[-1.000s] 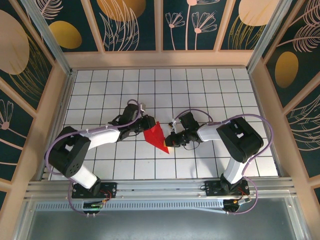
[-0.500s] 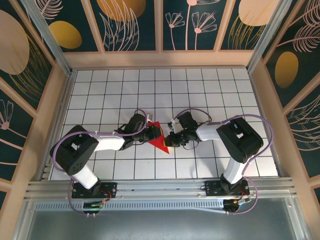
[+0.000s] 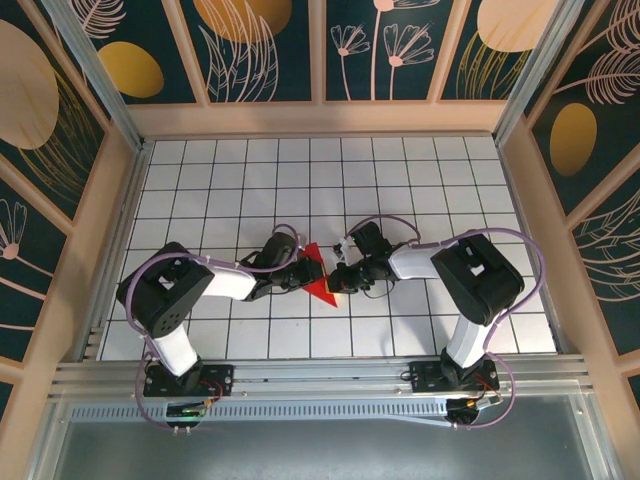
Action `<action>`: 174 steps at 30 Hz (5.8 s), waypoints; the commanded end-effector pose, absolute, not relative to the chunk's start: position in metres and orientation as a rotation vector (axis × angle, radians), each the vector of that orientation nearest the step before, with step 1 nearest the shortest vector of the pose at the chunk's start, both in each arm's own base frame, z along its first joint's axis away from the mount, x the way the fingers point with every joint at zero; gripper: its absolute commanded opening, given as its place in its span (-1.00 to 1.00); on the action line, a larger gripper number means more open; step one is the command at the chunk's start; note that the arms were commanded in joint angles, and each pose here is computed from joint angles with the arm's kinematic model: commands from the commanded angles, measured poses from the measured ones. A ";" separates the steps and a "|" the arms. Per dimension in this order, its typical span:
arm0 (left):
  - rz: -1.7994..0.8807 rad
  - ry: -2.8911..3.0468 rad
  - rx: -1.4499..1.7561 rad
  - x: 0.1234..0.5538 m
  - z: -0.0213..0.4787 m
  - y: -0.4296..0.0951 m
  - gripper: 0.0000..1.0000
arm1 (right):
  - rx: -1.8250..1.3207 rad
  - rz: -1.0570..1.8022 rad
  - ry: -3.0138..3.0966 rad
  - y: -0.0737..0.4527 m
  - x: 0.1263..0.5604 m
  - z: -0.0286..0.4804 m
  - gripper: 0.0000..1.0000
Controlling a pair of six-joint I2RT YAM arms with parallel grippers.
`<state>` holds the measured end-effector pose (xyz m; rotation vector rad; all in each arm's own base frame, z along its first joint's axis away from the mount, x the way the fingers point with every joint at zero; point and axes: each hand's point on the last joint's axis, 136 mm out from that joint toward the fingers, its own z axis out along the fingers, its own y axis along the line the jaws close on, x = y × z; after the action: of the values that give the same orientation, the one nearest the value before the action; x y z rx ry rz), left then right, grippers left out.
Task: Fold a paper plane with a square sheet of paper (fold left side to right side)
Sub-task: Fourth fold the wing at the center of the table.
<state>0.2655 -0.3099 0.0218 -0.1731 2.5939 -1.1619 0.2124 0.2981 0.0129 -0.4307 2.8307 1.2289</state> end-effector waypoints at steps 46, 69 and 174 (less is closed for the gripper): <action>-0.769 2.595 -0.414 0.329 -0.014 -0.202 -0.73 | -0.424 0.680 3.224 0.232 0.162 -0.063 -1.00; -0.702 2.543 -0.418 0.385 0.003 -0.168 -0.73 | -0.405 0.703 3.211 0.236 0.164 -0.063 -1.00; -0.829 2.610 -0.096 0.308 -0.021 -0.230 -0.99 | -0.432 0.980 2.872 0.288 0.222 0.039 -1.00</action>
<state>0.3235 -0.2496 0.0154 -0.0612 2.4901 -0.9675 0.2200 0.2893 0.0222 -0.4445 2.8843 0.9801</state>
